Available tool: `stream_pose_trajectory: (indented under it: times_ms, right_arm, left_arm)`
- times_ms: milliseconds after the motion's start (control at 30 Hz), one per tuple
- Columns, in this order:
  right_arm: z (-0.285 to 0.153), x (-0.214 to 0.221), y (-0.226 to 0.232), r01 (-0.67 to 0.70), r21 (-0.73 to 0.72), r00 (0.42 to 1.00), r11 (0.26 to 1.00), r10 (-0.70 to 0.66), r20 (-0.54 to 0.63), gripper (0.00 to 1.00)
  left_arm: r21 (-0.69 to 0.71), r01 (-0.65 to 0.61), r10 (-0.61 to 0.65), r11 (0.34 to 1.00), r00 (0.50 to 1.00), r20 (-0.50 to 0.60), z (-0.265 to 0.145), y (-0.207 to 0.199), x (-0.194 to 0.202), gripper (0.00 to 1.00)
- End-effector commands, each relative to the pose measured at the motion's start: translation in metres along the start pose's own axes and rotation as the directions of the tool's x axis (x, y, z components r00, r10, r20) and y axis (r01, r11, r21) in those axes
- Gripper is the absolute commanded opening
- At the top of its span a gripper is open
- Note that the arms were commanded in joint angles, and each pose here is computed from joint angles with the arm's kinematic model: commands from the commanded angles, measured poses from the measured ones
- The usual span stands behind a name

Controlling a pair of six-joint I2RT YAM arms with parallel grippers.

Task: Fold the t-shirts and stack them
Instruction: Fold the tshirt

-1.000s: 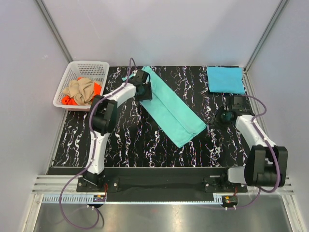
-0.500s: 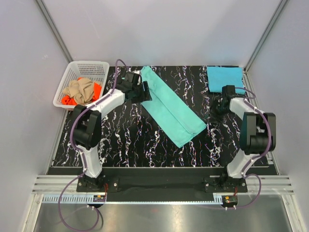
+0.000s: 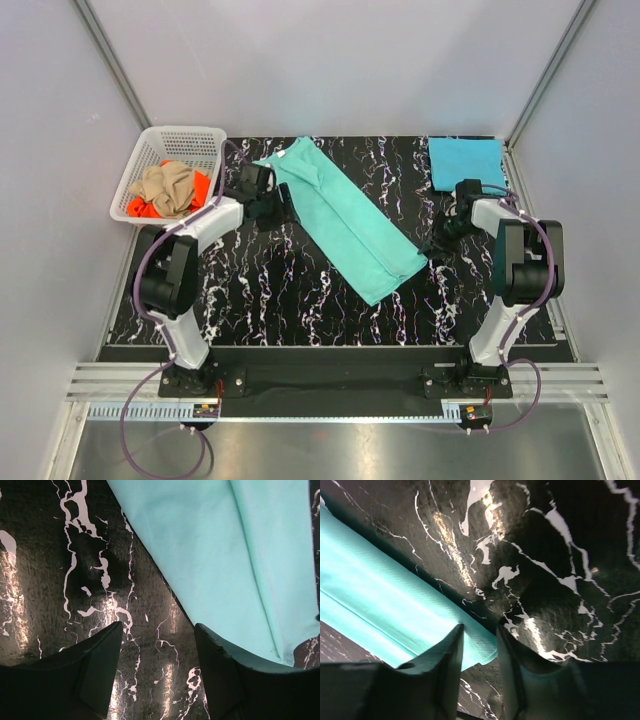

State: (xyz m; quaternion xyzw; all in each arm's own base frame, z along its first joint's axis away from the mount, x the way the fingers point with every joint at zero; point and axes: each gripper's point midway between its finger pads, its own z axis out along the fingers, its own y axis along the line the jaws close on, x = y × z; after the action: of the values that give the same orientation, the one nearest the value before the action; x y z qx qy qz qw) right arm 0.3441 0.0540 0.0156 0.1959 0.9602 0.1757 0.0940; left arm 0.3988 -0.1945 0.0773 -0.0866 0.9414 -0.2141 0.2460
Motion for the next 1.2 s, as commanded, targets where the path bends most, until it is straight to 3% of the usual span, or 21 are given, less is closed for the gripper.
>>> stream_pose_trajectory:
  times_ms: [0,33,133,267,433,567,700,833,1000,1167]
  right_arm:
    - [0.003,0.016,-0.001,0.007,-0.033,0.999,0.999,-0.009,-0.038,0.38]
    - [0.003,0.018,-0.001,-0.001,-0.031,0.999,1.000,0.000,-0.039,0.28]
    - [-0.001,0.035,0.003,-0.042,-0.076,0.998,0.996,0.039,-0.045,0.11]
    - [-0.003,0.065,0.019,-0.123,-0.143,0.992,0.982,0.116,-0.058,0.02]
    - [0.007,0.135,0.049,-0.081,-0.097,0.993,0.992,0.073,-0.088,0.00]
    - [0.006,0.176,0.062,-0.124,-0.114,0.990,0.986,0.115,-0.082,0.13]
    - [-0.014,0.173,0.065,-0.108,-0.144,0.994,0.984,0.110,0.006,0.29]
    - [-0.023,0.175,0.066,-0.048,-0.133,0.998,0.990,0.053,0.035,0.38]
    - [-0.011,0.189,0.061,0.040,-0.120,0.998,0.992,-0.045,-0.037,0.41]
    - [0.000,0.198,0.051,0.068,-0.084,0.995,0.994,-0.074,-0.065,0.41]
  left_arm:
    - [0.085,-0.016,0.011,0.996,0.998,0.063,-0.025,-0.011,-0.011,0.65]
    - [0.085,-0.021,0.015,0.996,0.998,0.067,-0.028,-0.009,-0.010,0.65]
    - [0.032,-0.030,0.028,0.999,0.998,0.059,-0.033,0.004,-0.006,0.66]
    - [0.022,-0.030,0.029,0.999,0.999,0.020,-0.041,0.011,0.011,0.67]
    - [0.006,-0.061,0.061,0.998,0.998,0.022,-0.069,0.023,0.036,0.68]
    - [-0.003,-0.075,0.075,0.997,0.997,0.014,-0.092,0.038,0.077,0.68]
    - [0.104,-0.010,0.015,0.995,0.999,-0.050,-0.097,0.030,0.122,0.66]
    - [0.114,0.000,0.011,0.994,0.995,-0.094,-0.091,0.021,0.163,0.65]
    - [0.174,0.069,-0.039,0.982,0.984,-0.173,-0.076,0.009,0.200,0.64]
    - [0.162,0.076,-0.046,0.984,0.982,-0.182,-0.071,0.010,0.219,0.64]
